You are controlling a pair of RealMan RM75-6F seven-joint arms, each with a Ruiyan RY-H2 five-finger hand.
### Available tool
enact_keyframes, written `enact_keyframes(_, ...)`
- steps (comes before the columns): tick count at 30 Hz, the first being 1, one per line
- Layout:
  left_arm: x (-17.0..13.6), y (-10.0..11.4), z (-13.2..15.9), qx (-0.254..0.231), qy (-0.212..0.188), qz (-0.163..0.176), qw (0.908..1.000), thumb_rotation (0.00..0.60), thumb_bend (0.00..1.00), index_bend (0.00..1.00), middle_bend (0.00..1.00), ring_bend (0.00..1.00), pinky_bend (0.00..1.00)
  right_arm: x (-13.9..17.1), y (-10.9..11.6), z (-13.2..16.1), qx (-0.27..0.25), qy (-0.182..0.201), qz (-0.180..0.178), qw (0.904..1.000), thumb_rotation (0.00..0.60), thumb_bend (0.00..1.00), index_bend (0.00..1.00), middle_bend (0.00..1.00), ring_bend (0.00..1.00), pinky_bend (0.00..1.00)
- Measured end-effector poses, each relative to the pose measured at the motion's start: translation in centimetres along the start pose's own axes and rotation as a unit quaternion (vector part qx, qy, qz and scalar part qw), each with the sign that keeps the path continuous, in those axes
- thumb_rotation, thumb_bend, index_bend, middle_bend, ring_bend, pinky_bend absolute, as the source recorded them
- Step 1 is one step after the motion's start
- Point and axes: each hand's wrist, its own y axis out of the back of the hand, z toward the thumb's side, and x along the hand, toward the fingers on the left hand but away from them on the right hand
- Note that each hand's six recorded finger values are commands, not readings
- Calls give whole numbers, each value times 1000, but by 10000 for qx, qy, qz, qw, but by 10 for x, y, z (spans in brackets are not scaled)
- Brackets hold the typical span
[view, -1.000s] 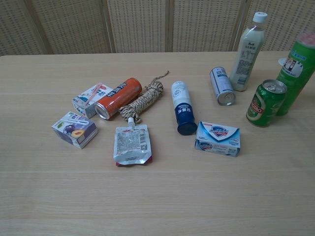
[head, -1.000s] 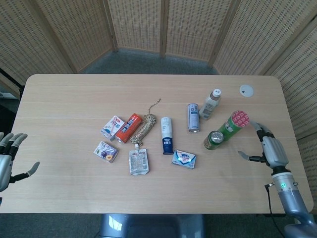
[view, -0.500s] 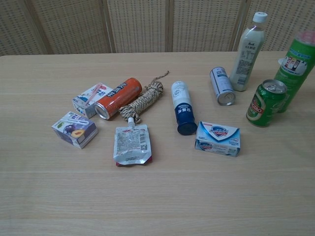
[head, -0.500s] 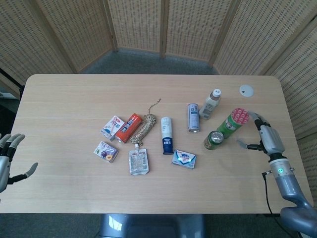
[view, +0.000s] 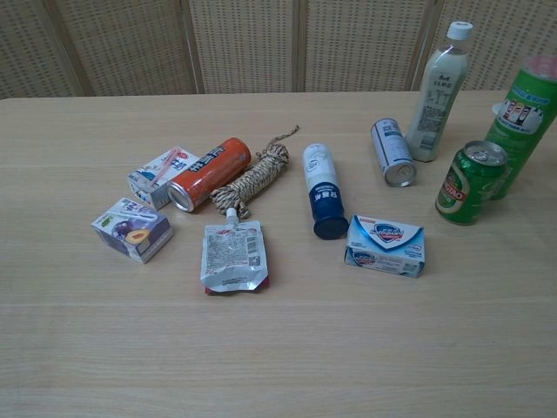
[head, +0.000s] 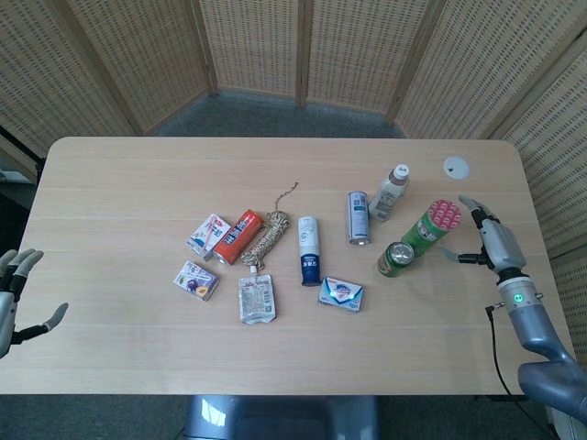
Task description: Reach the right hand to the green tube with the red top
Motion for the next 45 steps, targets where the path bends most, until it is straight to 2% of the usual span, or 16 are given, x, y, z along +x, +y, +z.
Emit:
enact_keyframes(20,-9,2,-8,21,202,19,9998,336,298,126,143,127,0,-41,-7,20,-128,63,139,9998,470,142,0,18,13,5)
enact_keyframes(23,-9,2,-8,24,207,18,9998,337,297,127,142,127,0,-45,-7,21,-140,61,119,9998,534,142,8,122,148,115)
enact_keyframes(24,-9,2,-9,21,212,17,9998,336,297,126,143,127,0,-46,-8,21,-148,61,113,9998,567,142,33,164,212,170)
enact_keyframes(26,-10,2,-9,18,221,18,9998,334,297,126,143,126,0,-47,-9,21,-171,55,105,9998,595,143,90,215,296,242)
enact_keyframes(32,-9,1,-10,13,221,23,9998,338,297,127,142,127,0,-48,-10,20,-166,90,30,9998,600,149,323,460,558,473)
enact_keyframes(38,-8,0,-9,-10,212,27,9998,333,297,127,142,127,0,-47,-7,21,-206,143,-125,9996,600,161,407,534,678,575)
enact_keyframes(45,-6,-2,-9,-17,204,9,9998,337,299,128,142,127,0,-45,-3,23,-247,166,-207,9993,600,165,426,540,686,583)
